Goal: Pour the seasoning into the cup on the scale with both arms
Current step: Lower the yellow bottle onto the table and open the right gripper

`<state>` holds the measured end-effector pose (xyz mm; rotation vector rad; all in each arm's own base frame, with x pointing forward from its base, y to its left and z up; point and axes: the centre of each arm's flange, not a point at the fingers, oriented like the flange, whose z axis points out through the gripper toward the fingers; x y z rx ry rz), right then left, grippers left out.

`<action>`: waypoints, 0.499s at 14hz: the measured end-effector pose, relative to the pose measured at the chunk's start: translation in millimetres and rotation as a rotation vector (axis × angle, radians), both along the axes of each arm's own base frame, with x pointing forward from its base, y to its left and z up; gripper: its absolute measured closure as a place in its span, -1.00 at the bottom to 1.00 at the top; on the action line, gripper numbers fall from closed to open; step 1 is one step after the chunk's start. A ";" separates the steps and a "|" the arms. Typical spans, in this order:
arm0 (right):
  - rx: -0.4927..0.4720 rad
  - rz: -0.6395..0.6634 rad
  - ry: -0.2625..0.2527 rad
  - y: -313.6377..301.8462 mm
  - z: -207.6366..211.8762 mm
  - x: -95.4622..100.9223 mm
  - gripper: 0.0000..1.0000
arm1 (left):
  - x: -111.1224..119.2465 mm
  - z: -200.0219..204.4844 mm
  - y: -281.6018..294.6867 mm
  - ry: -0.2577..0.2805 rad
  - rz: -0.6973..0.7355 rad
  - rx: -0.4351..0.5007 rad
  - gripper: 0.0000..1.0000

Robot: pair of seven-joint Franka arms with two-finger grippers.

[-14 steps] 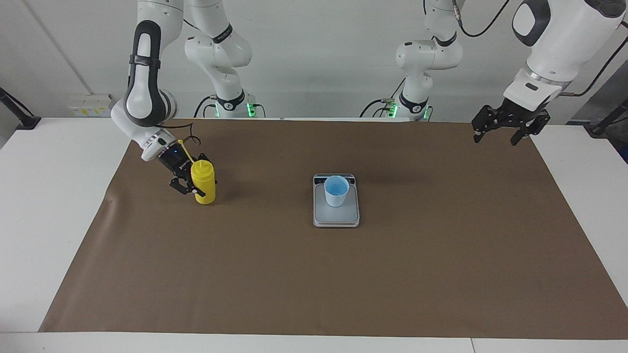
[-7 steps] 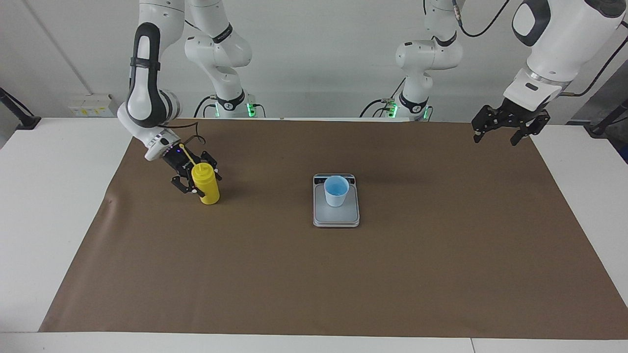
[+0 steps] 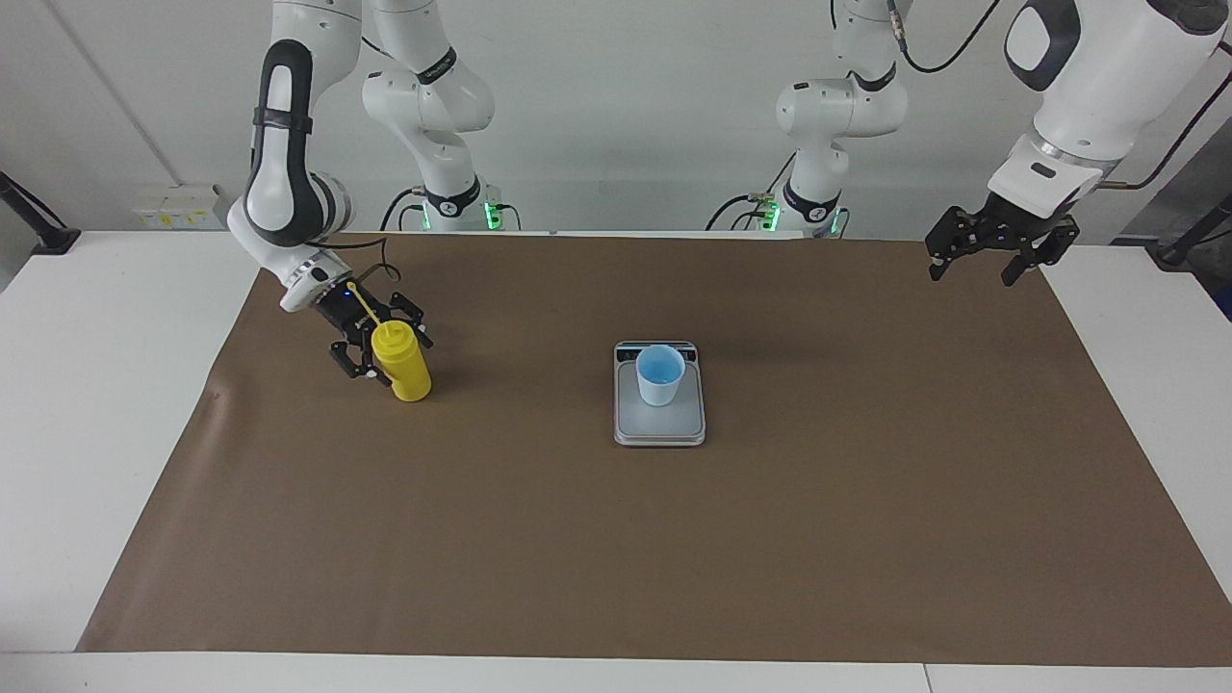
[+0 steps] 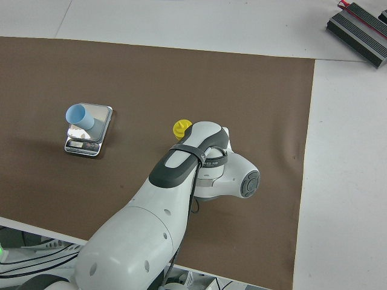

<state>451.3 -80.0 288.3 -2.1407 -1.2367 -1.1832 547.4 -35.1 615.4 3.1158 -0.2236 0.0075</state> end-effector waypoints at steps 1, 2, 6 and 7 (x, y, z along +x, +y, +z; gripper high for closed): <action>-0.005 0.001 -0.002 -2.5 -0.5 -0.9 -1.00 | 0.0 0.0 0.0 0.000 0.000 0.000 -1.00; -0.014 0.005 -0.001 -5.9 -1.0 -2.2 -1.00 | 0.0 0.0 0.0 0.000 0.000 0.000 -1.00; -0.077 0.054 0.015 -21.9 -2.8 -7.9 -1.00 | 0.0 0.0 0.1 0.000 0.000 0.000 -1.00; -0.098 0.072 0.021 -26.7 -3.4 -9.9 -1.00 | 0.0 0.0 0.1 0.000 0.000 0.000 -1.00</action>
